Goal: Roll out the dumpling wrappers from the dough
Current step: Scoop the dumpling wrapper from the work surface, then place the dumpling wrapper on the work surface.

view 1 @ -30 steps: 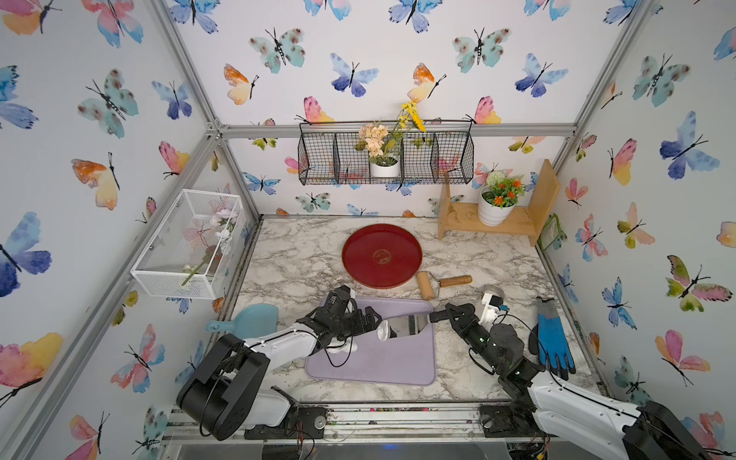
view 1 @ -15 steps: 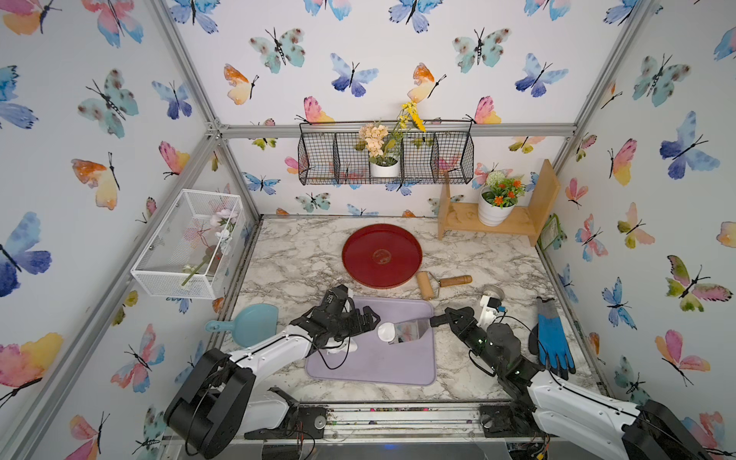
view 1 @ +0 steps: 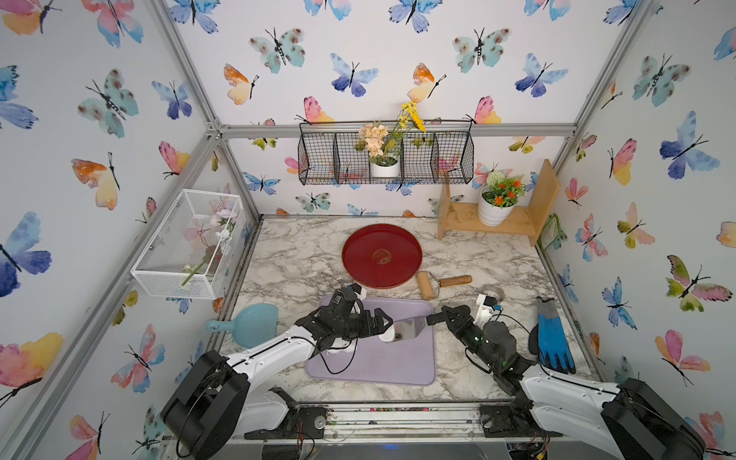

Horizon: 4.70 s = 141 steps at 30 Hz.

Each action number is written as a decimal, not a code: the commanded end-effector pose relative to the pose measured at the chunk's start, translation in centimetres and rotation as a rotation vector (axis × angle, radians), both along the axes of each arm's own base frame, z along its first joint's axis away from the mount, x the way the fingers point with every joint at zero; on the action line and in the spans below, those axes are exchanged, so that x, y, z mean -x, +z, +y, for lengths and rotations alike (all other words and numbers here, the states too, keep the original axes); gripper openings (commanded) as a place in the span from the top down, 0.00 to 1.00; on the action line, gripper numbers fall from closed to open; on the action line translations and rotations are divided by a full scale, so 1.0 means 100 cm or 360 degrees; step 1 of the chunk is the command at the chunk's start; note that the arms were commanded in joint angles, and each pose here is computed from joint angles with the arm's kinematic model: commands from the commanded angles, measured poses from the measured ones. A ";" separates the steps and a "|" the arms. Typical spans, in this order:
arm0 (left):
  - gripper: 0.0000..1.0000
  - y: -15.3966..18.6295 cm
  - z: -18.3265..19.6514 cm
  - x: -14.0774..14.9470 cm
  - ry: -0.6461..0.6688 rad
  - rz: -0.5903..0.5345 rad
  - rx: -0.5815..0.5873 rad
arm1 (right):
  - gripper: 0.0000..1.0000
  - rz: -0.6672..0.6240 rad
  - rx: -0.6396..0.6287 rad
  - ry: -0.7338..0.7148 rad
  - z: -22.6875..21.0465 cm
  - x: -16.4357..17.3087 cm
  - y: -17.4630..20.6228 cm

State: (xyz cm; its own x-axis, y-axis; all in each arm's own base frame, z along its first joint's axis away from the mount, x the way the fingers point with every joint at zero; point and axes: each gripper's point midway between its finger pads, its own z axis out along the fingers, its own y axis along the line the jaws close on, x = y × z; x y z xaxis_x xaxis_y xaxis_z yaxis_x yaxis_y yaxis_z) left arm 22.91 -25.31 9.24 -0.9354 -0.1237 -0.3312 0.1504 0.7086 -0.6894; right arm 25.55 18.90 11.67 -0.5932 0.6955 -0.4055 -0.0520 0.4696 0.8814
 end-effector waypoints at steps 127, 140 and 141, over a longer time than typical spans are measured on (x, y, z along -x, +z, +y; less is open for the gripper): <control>0.01 0.041 0.098 -0.061 0.0475 -0.0230 -0.0039 | 0.98 -0.0456 0.0981 0.0570 0.167 -0.267 0.114; 0.01 0.038 0.098 -0.060 0.0473 -0.0221 -0.0035 | 0.98 -0.0448 0.1195 0.0581 0.159 -0.273 0.108; 0.01 0.037 0.098 -0.060 0.0474 -0.0220 -0.0037 | 0.98 -0.0448 0.1207 0.0594 0.160 -0.273 0.107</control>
